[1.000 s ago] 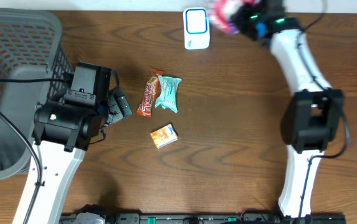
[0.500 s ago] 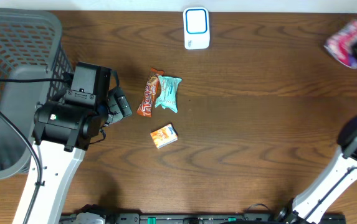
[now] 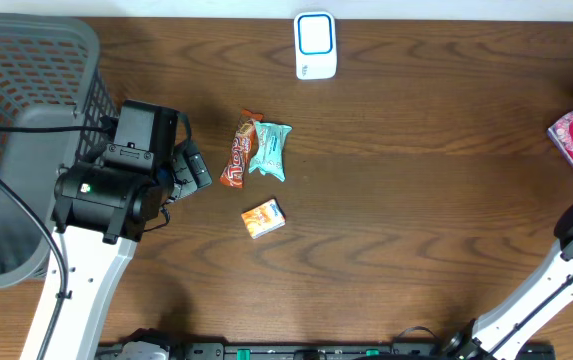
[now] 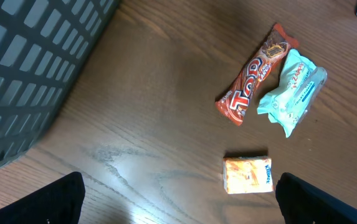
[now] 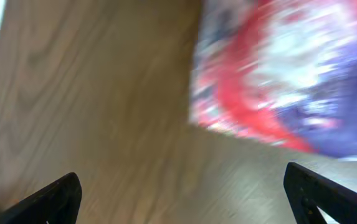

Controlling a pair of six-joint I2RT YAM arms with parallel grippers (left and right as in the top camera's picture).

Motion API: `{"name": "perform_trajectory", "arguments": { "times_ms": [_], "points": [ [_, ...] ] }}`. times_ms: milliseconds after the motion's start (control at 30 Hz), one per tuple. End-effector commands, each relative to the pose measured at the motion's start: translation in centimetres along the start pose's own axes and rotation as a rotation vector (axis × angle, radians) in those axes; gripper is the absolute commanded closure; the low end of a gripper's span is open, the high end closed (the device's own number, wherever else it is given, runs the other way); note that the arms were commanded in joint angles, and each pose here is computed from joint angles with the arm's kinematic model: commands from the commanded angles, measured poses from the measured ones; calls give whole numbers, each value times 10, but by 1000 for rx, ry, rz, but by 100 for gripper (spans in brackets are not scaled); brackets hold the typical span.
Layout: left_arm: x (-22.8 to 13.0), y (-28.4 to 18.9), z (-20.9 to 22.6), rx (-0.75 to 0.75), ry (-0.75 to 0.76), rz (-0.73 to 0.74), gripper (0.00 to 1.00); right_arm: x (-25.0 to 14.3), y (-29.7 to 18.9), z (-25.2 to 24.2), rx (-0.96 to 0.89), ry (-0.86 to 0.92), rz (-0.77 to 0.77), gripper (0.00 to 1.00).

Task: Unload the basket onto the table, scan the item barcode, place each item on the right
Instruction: 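Reach the right gripper to the mint-green wipes packet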

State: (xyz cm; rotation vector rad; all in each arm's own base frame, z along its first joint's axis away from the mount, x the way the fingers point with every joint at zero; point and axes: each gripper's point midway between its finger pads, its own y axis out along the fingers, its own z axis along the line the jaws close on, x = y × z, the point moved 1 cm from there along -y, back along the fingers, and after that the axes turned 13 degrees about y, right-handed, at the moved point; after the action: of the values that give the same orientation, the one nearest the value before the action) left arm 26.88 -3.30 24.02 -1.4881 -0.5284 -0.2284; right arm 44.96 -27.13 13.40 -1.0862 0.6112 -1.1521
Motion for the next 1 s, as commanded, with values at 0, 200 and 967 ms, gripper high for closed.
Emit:
{"name": "perform_trajectory", "arguments": {
  "times_ms": [0,200,967],
  "points": [
    [2,-2,1,4,-5,-8,2,-44,-28,58,202,-207,101,2],
    [3,-2,1,4,-6,-8,2,-170,-58,128,429,-544,384,2],
    [3,-2,1,4,-6,-8,2,-480,-23,163,181,-1116,580,1]
  ]
}}
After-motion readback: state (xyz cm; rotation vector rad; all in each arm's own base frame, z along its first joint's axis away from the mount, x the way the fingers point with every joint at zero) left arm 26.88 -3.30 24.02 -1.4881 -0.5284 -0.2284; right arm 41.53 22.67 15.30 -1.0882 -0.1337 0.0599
